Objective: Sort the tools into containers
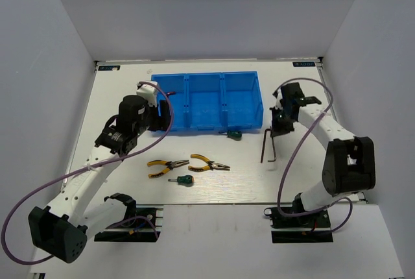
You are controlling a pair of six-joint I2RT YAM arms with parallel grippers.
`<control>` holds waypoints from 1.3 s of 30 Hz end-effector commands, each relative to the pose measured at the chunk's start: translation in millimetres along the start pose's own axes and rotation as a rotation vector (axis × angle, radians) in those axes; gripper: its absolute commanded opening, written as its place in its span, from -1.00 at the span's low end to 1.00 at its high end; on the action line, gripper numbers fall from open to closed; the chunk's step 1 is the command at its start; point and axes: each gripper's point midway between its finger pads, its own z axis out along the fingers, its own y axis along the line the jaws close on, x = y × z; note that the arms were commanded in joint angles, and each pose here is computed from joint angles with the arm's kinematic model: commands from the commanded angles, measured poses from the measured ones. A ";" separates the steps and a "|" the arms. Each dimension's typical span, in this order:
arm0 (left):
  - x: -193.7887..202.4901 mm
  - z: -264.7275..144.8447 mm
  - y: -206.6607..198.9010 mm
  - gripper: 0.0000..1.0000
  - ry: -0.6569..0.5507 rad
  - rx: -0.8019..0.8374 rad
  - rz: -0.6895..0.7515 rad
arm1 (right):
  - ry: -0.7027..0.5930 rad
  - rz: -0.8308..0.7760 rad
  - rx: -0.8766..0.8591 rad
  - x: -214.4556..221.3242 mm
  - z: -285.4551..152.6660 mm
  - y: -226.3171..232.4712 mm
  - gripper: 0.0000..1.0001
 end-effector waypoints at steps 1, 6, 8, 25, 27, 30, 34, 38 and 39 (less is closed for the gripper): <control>2.4 -2.4 -5.9 0.50 -0.009 0.033 -0.004 | -0.172 -0.138 -0.189 -41.0 -55.3 38.8 -1.00; 1.3 -1.3 -9.8 0.50 -0.029 0.057 -0.005 | -0.275 -0.274 -0.509 -68.7 -112.0 112.9 -1.00; -6.6 -3.7 -11.1 0.50 -0.062 0.063 -0.005 | -0.287 -0.312 -0.590 -72.7 -118.9 138.3 -1.00; -27.0 -46.8 -8.3 0.50 -0.252 0.069 -0.073 | -0.539 -0.415 -1.012 -210.2 -125.4 403.4 -1.00; -26.3 -49.4 -8.0 0.50 -0.252 0.068 -0.073 | -0.540 -0.396 -1.034 -209.9 -111.0 417.3 -1.00; -24.2 -50.8 -5.9 0.50 -0.238 0.056 -0.074 | -0.556 -0.392 -1.042 -205.1 -92.7 435.8 -1.00; -20.8 -46.8 -9.6 0.50 -0.209 0.073 -0.070 | -0.606 -0.411 -0.991 -212.8 -53.8 438.7 -1.00; -12.1 -37.5 -17.0 0.50 -0.160 0.111 -0.064 | -0.644 -0.466 -0.927 -220.8 -33.9 430.5 -0.50; -9.4 -34.6 -18.6 0.48 -0.146 0.119 -0.063 | -0.646 -0.468 -0.915 -222.1 -31.5 427.5 -0.41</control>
